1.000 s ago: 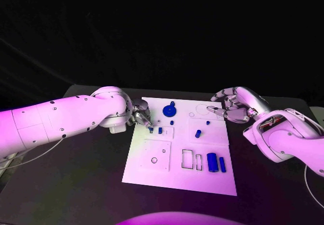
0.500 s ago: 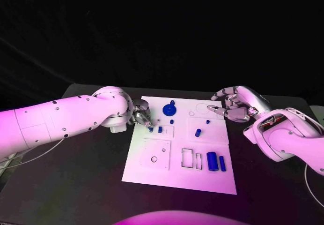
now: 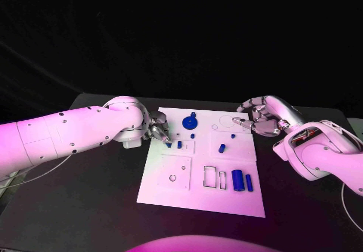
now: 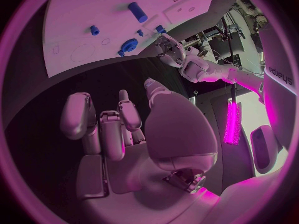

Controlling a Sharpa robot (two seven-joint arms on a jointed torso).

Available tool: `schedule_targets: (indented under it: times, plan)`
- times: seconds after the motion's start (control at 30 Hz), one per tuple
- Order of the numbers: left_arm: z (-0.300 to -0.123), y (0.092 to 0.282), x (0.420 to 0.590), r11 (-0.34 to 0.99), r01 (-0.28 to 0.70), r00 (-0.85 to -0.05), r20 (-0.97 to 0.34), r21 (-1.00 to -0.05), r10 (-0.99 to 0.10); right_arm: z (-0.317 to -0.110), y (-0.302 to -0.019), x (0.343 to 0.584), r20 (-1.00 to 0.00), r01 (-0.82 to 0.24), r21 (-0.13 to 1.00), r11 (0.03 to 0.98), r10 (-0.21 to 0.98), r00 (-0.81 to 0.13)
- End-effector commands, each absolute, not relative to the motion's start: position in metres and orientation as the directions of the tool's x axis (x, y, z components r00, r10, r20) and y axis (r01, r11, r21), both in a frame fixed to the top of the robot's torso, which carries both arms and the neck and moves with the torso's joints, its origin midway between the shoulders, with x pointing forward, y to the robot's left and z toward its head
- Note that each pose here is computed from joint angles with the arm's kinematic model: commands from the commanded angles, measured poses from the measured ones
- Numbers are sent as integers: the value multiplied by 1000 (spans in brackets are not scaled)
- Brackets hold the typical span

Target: Assemble the parts on the task board

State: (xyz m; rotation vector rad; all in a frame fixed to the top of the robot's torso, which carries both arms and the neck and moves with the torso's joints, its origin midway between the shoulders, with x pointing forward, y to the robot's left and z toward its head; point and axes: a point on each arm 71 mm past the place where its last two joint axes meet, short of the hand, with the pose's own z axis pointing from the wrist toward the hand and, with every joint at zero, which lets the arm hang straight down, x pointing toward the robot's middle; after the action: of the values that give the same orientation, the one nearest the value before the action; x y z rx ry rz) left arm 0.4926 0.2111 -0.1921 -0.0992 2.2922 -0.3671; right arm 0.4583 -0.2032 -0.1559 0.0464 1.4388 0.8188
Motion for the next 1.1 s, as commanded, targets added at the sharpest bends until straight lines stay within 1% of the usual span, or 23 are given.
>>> schedule_targets:
  times: [0.03,1.1]
  plan:
    - [-195,209,491,958,62,-699,-697,-279,-157,-156,-202,458,-853,-475,492,730,514,-95]
    - [-196,205,490,957,69,-710,-687,-283,-152,-157,-202,458,-853,-475,492,730,514,-93]
